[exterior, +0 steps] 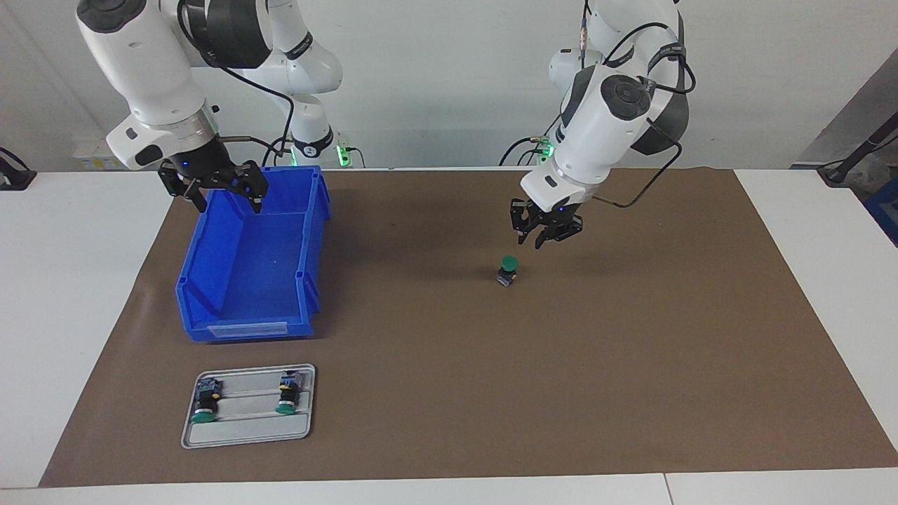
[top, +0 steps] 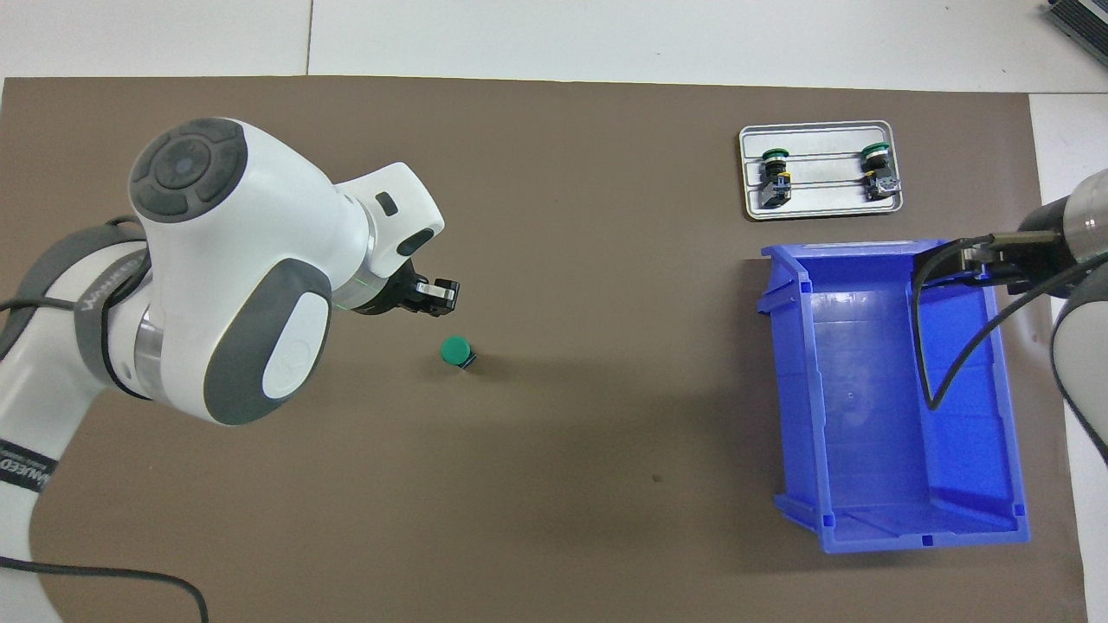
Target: Place and press button with both arms
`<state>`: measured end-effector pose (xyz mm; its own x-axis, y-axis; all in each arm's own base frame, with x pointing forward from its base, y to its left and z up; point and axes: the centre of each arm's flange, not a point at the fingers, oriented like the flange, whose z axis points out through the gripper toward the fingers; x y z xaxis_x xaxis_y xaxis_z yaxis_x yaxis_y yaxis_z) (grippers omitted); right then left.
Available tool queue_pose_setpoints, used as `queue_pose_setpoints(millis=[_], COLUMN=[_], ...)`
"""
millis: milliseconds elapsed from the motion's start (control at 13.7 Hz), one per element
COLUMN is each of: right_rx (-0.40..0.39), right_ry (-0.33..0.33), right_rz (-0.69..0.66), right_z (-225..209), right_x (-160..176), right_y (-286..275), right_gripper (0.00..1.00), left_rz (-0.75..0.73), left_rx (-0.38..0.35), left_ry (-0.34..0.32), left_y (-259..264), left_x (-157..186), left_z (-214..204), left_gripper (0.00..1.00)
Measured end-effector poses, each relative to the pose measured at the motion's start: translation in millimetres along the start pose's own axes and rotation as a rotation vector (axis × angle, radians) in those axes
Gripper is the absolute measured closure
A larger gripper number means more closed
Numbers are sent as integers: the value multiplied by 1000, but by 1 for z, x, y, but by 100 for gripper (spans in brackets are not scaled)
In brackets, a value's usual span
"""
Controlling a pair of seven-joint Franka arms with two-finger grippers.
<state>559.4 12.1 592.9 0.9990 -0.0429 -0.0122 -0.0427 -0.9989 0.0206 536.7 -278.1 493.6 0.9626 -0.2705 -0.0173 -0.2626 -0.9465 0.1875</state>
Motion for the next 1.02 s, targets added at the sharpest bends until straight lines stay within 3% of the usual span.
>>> queue_pose_setpoints(millis=[73,146,438,1022], right_rx=[0,0,0,0], right_ry=[0,0,0,0], right_rz=[0,0,0,0], right_z=[0,0,0,0], right_x=[0,0,0,0], right_y=[0,0,0,0], right_gripper=[0,0,0,0], left_rz=[2,5,3,6], left_rx=[7,11,17,22], left_ry=[-12,-10,52,111], left_y=[2,3,0,-3], left_x=[-5,-9,-24,-38], left_z=[9,18,60,104], left_gripper=[93,99,99,99])
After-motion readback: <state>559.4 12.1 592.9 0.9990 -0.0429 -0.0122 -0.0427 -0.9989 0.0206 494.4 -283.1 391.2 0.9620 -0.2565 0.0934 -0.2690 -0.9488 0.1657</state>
